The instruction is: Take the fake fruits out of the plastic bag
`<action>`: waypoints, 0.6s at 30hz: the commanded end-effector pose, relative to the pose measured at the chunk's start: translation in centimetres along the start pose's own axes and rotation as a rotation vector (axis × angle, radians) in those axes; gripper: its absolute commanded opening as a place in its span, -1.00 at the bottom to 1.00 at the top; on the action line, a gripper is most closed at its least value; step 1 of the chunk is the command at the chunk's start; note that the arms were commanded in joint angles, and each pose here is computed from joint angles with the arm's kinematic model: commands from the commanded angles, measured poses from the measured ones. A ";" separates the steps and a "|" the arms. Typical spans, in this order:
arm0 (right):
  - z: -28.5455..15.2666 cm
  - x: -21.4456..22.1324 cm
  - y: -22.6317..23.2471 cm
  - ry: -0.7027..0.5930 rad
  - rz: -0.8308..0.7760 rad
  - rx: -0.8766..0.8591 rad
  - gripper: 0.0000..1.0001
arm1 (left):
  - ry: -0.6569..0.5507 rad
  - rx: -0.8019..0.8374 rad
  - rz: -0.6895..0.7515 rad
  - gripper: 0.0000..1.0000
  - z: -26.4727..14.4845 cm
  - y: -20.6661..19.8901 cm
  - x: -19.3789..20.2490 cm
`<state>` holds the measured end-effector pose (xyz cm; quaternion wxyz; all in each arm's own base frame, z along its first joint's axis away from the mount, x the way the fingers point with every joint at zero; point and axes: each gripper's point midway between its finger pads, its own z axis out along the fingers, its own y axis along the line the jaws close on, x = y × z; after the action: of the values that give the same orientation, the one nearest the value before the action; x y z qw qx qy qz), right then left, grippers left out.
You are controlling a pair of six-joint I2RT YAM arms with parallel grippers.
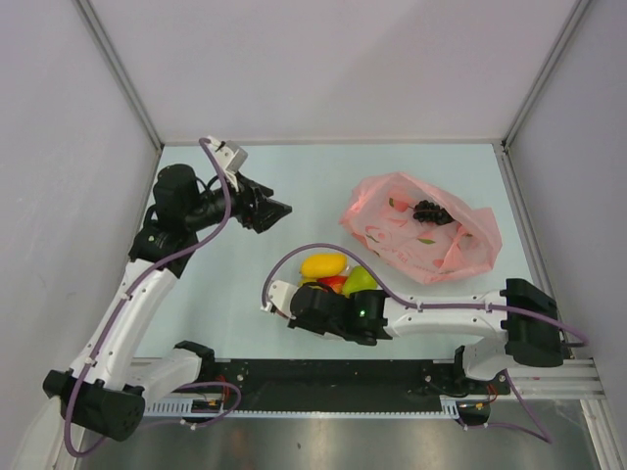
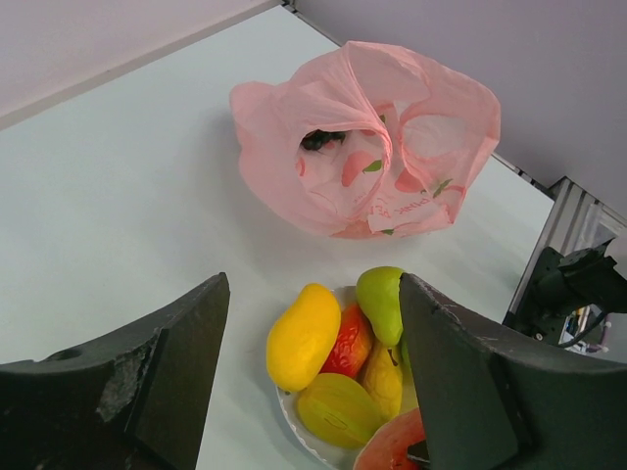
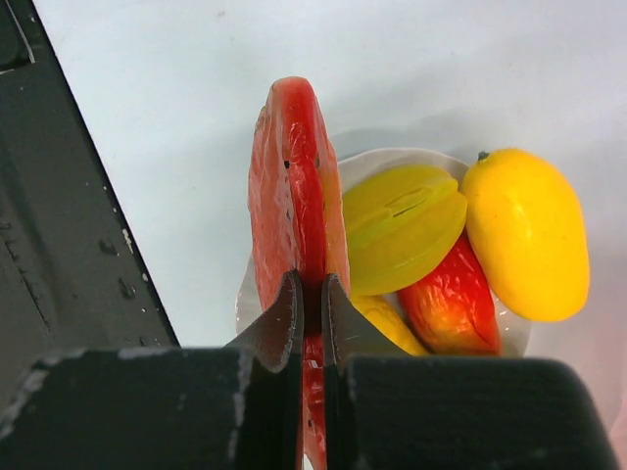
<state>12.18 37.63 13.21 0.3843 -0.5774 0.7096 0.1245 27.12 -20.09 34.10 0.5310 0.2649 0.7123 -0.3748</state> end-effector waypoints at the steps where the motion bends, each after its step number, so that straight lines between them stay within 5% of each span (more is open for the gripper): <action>1: -1.0 0.0 -0.7 -0.013 0.066 0.017 -1.00 | -0.059 0.032 0.016 0.50 -0.1 -0.7 -2.5; 14: -0.5 2.4 0.0 0.042 0.158 0.010 -0.91 | -0.045 0.038 -0.002 0.50 0.5 -0.4 -1.9; 18: -0.6 2.5 0.6 0.046 0.155 -0.014 -0.52 | -0.041 0.045 -0.011 0.50 0.6 -0.4 -1.8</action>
<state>11.40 35.42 10.62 0.3412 -0.5424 0.7568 0.1294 27.64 -20.59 33.69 0.5203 0.2609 0.7149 -0.3875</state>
